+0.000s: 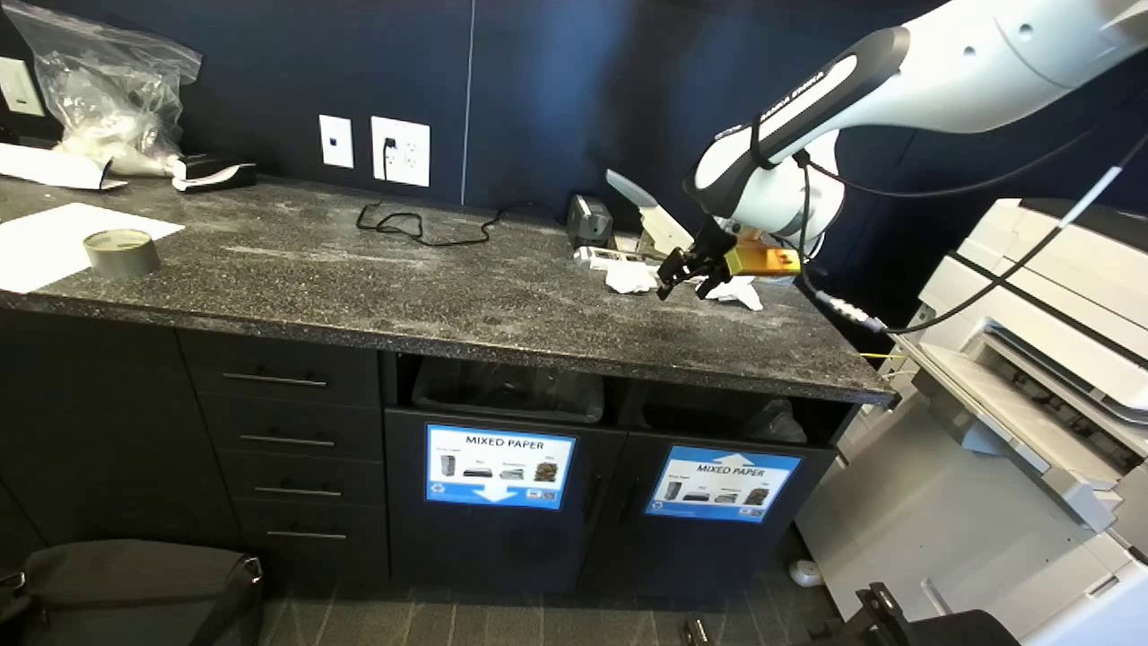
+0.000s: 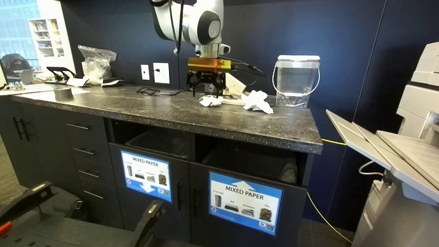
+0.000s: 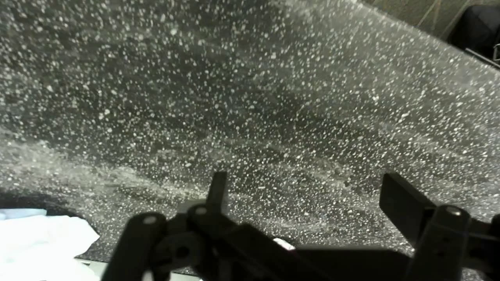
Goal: Place the papers on the countertop inside the bin on the right
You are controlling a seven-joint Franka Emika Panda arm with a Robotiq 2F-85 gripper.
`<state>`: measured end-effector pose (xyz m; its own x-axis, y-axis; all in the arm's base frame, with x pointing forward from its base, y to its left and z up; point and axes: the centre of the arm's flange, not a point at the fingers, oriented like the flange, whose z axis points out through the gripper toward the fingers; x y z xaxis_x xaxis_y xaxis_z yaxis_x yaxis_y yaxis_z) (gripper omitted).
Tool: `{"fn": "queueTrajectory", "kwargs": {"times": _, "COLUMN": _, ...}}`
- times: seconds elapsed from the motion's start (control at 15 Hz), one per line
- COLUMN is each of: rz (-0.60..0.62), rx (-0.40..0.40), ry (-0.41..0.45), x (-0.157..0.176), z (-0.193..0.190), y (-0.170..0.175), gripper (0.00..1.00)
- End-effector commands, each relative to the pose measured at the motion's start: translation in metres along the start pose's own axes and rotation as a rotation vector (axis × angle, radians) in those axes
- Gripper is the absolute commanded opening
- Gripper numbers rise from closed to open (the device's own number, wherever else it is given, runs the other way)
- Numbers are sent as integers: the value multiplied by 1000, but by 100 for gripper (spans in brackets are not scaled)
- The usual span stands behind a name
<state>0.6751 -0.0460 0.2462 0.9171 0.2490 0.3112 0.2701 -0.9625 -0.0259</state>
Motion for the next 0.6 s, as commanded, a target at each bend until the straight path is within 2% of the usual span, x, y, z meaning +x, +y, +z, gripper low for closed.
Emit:
{"fn": "queueTrajectory", "kwargs": {"times": 0.0, "rz": 17, "rx": -31, "ry": 24, "x": 49, "z": 32, "y": 16, "gripper": 100}}
{"fn": "queueTrajectory", "kwargs": {"times": 0.53, "rz": 144, "rx": -51, "ry": 125, "x": 86, "z": 71, "y": 42, "gripper": 100}}
